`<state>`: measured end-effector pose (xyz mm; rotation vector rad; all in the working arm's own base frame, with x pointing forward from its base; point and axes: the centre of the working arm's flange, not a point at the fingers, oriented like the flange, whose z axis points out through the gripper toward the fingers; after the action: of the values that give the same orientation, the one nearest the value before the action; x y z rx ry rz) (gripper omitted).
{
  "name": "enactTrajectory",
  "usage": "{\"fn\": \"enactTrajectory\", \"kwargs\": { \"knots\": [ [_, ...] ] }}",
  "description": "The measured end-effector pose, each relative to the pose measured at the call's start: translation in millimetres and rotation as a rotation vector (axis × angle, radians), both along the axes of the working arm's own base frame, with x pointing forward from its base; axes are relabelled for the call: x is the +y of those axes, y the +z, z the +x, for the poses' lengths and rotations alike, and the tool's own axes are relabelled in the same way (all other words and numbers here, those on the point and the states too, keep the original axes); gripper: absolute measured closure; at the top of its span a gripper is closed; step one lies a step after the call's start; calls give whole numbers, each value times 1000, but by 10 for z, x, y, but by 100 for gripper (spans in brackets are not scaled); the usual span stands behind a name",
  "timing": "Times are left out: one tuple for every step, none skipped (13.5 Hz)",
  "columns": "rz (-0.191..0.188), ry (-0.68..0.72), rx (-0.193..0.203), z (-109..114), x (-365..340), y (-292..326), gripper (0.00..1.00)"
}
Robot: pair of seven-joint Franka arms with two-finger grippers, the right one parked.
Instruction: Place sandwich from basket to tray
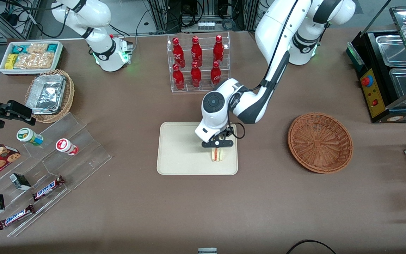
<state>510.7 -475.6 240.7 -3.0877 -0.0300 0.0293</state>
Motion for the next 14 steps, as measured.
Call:
{"fn": "enactTrajectory", "kwargs": {
  "knots": [
    [-1, 1, -2, 13, -2, 1, 41],
    [-8, 2, -10, 36, -17, 44, 30],
    [-22, 4, -26, 78, -50, 155, 21],
    [-35, 4, -41, 115, -82, 340, 10],
    [-40, 4, -49, 129, -100, 591, 1],
    [-45, 5, -56, 122, -94, 904, 0],
    [-48, 7, -63, 92, -59, 1274, 0],
    [-51, 9, -70, 39, 2, 1654, 0],
    [-59, 12, -83, -30, 86, 2045, 0],
    [-66, 16, -94, -108, 180, 2404, 0],
    [-69, 20, -100, -202, 285, 2725, 0],
    [-67, 23, -100, -308, 395, 3008, 0],
    [-58, 19, -96, -415, 517, 3255, 0],
    [-45, 3, -88, -505, 679, 3486, 0]
  ]
}}
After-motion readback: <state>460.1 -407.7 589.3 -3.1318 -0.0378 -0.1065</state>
